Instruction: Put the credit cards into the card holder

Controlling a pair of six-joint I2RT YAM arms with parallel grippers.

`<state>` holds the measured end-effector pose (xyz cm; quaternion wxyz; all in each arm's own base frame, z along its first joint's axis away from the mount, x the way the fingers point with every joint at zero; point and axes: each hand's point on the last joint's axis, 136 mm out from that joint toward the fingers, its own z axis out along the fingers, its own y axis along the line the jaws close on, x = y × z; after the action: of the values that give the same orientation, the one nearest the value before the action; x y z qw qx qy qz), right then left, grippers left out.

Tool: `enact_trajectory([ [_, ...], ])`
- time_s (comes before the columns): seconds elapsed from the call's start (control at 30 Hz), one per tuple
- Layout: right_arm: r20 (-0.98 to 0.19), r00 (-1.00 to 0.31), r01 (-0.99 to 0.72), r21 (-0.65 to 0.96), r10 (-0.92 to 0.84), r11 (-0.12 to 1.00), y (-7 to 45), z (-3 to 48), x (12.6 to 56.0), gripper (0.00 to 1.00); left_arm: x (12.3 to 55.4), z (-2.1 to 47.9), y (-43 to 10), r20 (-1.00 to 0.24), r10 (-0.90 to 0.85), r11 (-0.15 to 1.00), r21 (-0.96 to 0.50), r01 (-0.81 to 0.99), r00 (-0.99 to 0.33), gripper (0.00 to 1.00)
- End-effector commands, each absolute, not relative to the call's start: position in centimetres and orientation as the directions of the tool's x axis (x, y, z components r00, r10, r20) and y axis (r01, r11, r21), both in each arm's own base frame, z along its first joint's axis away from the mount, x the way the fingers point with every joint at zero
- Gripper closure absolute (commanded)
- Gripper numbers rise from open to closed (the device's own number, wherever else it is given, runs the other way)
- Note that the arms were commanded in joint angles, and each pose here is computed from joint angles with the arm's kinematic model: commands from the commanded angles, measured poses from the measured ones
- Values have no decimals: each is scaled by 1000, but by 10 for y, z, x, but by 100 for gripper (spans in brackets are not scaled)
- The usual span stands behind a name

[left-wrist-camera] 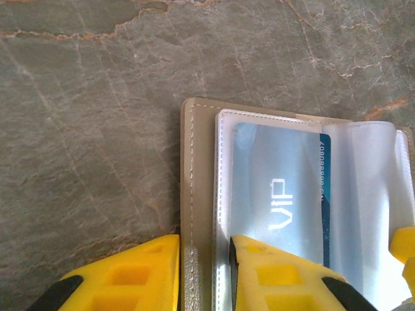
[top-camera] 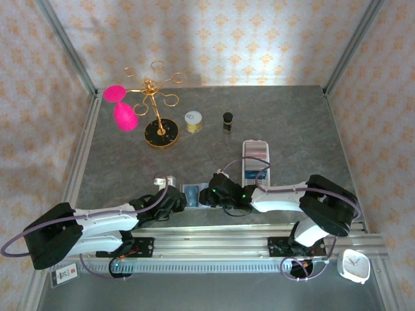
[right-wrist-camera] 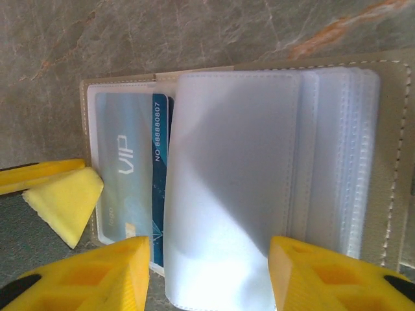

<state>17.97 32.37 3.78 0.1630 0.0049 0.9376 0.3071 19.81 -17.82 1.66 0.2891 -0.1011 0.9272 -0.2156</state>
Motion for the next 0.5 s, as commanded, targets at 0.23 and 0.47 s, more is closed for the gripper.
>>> enact_trajectory([
  [0.23, -278, -948, -66, 647, 154, 760, 343, 47, 184, 48, 174, -8, -175, -400, -271, 891, -448, -72, -875, 80],
  [0.47, -280, -940, -56, 690, 195, 722, 349, 61, 188, 48, 174, -8, -174, -402, -273, 892, -446, -73, -874, 82],
])
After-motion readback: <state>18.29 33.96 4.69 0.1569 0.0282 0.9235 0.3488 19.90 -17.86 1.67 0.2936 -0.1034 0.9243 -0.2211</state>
